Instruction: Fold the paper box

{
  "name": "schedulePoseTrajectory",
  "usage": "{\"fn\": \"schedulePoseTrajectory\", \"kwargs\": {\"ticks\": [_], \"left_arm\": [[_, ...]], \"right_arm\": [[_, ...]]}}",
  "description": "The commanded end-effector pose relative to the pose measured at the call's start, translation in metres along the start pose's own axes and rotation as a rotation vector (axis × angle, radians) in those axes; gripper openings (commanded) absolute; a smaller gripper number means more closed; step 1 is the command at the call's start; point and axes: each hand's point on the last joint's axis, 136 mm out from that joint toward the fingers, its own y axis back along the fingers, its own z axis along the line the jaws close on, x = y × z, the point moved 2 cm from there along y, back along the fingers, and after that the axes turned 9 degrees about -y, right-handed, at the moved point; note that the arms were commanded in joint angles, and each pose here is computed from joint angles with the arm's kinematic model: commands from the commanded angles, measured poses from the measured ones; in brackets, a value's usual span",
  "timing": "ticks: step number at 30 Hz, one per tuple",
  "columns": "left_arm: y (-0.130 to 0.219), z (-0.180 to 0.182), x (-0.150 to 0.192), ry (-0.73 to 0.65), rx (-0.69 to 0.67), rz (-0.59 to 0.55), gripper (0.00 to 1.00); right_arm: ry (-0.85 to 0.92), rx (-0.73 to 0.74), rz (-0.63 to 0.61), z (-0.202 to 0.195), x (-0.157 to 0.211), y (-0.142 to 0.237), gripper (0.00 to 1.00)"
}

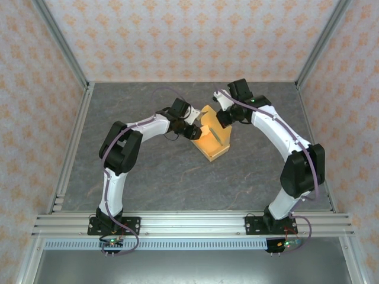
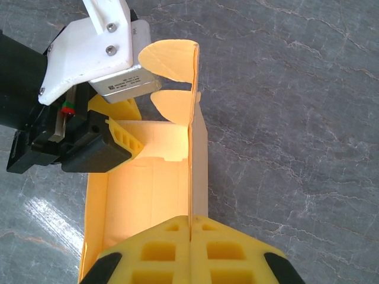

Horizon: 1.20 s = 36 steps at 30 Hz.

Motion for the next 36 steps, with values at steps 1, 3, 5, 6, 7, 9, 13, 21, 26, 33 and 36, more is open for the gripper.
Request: {"fn": "schedulePoseTrajectory", "kwargs": {"ticks": [1,3,5,6,7,9,13,21,26,33,36], "left_arm": [[-0.004,0.0,0.005,-0.037,-0.046,0.052,0.38],[-0.005,0.005,0.008,-0.044,-0.093,0.064,0.35],[-0.005,0.007,0.01,-0.052,-0.124,0.073,0.3],[-0.004,0.008,0.01,-0.061,-0.146,0.077,0.28],[-0.003,0.009,0.011,-0.067,-0.165,0.08,0.27],[-0.002,0.011,0.012,-0.085,-0.211,0.083,0.25],[0.002,0.016,0.014,-0.113,-0.319,0.089,0.19],[0.011,0.029,0.014,-0.103,-0.508,0.038,0.13],[0.005,0.032,0.019,-0.103,-0.572,0.077,0.12],[0.002,0.043,0.026,-0.099,-0.666,0.147,0.1],[0.0,0.046,0.029,-0.102,-0.677,0.164,0.11]], "right_arm": [[-0.025,-0.007,0.014,0.0,-0.002,0.001,0.0],[-0.029,-0.006,0.017,-0.001,-0.002,0.001,0.0],[-0.03,-0.001,0.017,-0.001,-0.003,0.001,0.0],[-0.031,0.001,0.019,-0.002,-0.002,0.002,0.0],[-0.031,0.002,0.018,-0.002,-0.003,0.002,0.0],[-0.034,0.002,0.016,-0.002,-0.003,0.003,0.0],[-0.037,-0.009,0.005,0.0,-0.005,0.003,0.0],[-0.073,-0.054,-0.005,0.006,-0.006,0.003,0.0],[-0.092,-0.095,-0.002,0.011,-0.002,-0.002,0.0],[-0.094,-0.12,0.005,0.015,0.0,-0.004,0.0],[-0.097,-0.109,0.01,0.013,-0.001,-0.005,0.0]]}}
